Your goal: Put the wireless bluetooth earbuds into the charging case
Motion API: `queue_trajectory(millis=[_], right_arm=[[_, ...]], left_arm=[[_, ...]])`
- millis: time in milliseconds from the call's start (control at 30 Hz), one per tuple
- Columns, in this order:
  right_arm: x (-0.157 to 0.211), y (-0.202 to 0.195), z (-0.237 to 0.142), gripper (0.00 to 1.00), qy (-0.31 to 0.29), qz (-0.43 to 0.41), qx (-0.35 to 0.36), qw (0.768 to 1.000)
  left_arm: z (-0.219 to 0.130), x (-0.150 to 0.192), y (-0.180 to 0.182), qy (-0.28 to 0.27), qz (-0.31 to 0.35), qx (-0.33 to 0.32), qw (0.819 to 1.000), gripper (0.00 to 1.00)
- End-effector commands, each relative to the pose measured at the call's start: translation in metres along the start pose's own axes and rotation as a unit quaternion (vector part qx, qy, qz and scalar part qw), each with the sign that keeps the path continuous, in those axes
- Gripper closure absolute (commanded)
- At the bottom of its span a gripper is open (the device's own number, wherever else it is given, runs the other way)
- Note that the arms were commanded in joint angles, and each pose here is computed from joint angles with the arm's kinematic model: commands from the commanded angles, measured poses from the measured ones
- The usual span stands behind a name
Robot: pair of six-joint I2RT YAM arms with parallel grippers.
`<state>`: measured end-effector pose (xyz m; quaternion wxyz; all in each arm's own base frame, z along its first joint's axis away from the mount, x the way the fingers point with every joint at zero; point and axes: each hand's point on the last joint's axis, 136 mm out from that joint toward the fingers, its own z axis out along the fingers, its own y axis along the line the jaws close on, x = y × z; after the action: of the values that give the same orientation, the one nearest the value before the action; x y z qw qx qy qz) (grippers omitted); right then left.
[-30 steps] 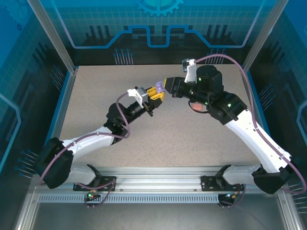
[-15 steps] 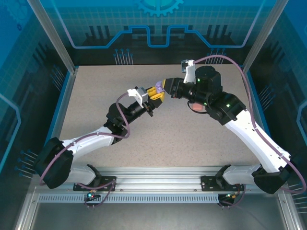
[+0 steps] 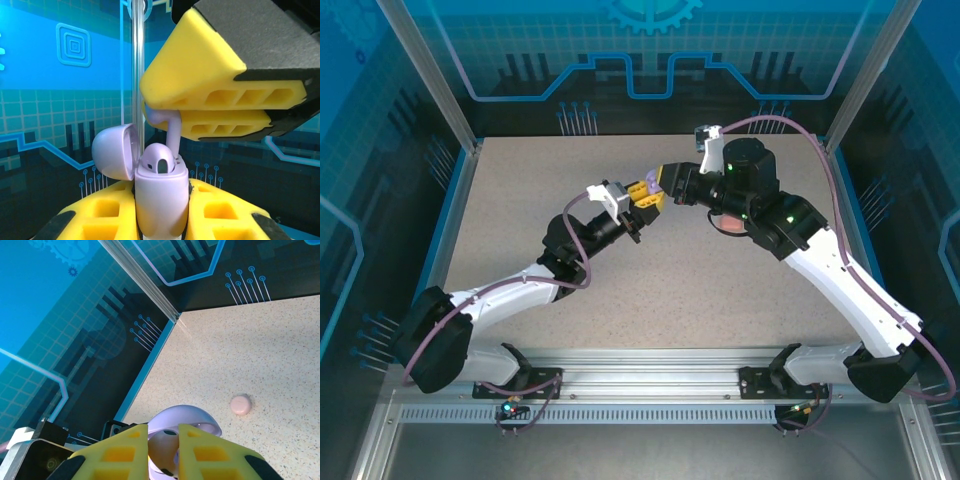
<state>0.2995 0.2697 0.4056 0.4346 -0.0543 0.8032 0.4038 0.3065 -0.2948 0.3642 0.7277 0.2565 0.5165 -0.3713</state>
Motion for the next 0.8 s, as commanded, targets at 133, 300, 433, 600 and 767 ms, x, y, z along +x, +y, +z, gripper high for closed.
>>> queue_trajectory(millis=[133,300,433,600,767], right_arm=[[0.009,-0.001,0.003,0.82,0.01,0.0,0.004,1.0],[0.013,-0.004,0.004,0.82,0.016,0.0,0.006,1.0],[0.015,-0.004,0.005,0.8,0.02,0.0,0.005,1.0],[0.005,0.001,0.002,0.61,0.008,-0.004,0.003,1.0],[-0.011,0.012,-0.008,0.48,-0.013,-0.016,-0.003,1.0]], left_arm=[[0.005,-0.024,-0.004,-0.033,0.026,0.004,0.999,1.0],[0.005,-0.023,-0.004,-0.032,0.026,0.005,0.999,1.0],[0.006,-0.023,-0.004,-0.031,0.025,0.005,0.999,1.0],[0.006,-0.023,-0.005,-0.03,0.025,0.006,0.999,1.0],[0.006,-0.02,-0.004,-0.027,0.021,0.004,0.999,1.0]])
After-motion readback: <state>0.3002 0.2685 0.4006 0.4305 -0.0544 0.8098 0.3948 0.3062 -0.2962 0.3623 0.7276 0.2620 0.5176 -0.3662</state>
